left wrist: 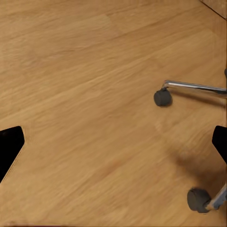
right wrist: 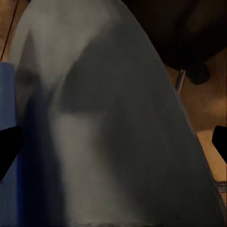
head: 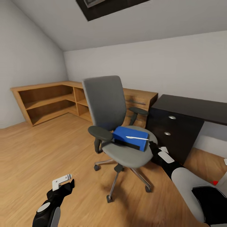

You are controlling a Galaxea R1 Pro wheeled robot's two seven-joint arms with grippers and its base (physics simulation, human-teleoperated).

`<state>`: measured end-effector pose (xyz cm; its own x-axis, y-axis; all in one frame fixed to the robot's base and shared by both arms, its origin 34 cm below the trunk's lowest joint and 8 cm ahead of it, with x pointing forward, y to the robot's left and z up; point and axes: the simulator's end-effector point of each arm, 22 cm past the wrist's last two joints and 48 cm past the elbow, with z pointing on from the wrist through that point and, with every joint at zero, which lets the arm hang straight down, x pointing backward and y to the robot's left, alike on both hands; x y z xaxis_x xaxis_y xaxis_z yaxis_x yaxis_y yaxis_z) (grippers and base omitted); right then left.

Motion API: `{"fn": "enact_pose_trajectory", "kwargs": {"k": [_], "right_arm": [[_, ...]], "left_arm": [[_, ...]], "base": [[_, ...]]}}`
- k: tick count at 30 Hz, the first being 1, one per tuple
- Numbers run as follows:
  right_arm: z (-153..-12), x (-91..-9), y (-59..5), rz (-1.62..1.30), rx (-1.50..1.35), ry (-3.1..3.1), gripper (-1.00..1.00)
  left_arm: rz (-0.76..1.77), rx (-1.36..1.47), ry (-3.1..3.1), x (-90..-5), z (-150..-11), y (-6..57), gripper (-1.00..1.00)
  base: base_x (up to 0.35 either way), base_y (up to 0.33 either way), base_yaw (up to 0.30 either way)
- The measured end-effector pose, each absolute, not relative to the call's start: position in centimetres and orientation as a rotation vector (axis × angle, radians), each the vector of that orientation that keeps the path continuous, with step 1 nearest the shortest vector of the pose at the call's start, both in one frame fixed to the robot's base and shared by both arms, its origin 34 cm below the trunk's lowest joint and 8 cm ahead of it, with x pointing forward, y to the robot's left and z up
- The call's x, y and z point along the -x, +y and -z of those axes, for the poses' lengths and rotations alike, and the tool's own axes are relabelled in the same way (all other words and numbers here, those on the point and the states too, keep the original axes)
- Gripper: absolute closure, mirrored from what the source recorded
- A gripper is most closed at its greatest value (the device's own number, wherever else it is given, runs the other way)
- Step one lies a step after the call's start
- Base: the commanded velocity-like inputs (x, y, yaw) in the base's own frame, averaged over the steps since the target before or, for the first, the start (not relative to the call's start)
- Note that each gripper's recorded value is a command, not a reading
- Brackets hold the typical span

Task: In the bedroom, organize the workspace by keeping the computer under the desk, ensuring the monitor is on the desk, placing the keyboard on the desk next to the monitor, placing the mouse on the desk next to the keyboard, moving the folder from the swivel chair onto the desk next to the mouse, stacking the notebook on top of the folder with the pen on top of the notebook, and positioning the swivel chair next to the desk.

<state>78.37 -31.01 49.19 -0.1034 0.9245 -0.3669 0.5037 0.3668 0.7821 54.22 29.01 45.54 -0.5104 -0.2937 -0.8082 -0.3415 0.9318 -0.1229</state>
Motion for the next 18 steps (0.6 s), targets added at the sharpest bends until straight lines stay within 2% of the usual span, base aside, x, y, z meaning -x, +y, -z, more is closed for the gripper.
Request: {"fn": "enact_pose_trajectory", "kwargs": {"k": [3, 8, 18], "right_arm": [[-49.24, -78.38, -31.08, -0.599, -1.264, 1.747, -1.0], [-49.32, -78.4, -31.04, -0.602, -1.263, 1.746, -1.0], [-49.1, -78.3, -31.11, -0.597, -1.266, 1.749, -1.0]], "left_arm": [[-0.064, 0.448, 2.139, -54.22, -45.54, 28.96, -1.0], [-0.064, 0.447, 2.137, -54.24, -45.58, 28.93, -1.0], [-0.056, 0.433, 2.141, -54.35, -45.55, 28.35, -1.0]], "base": [[0.066, 0.0, 0.265], [0.222, 0.0, 0.265], [0.063, 0.0, 0.265]]}}
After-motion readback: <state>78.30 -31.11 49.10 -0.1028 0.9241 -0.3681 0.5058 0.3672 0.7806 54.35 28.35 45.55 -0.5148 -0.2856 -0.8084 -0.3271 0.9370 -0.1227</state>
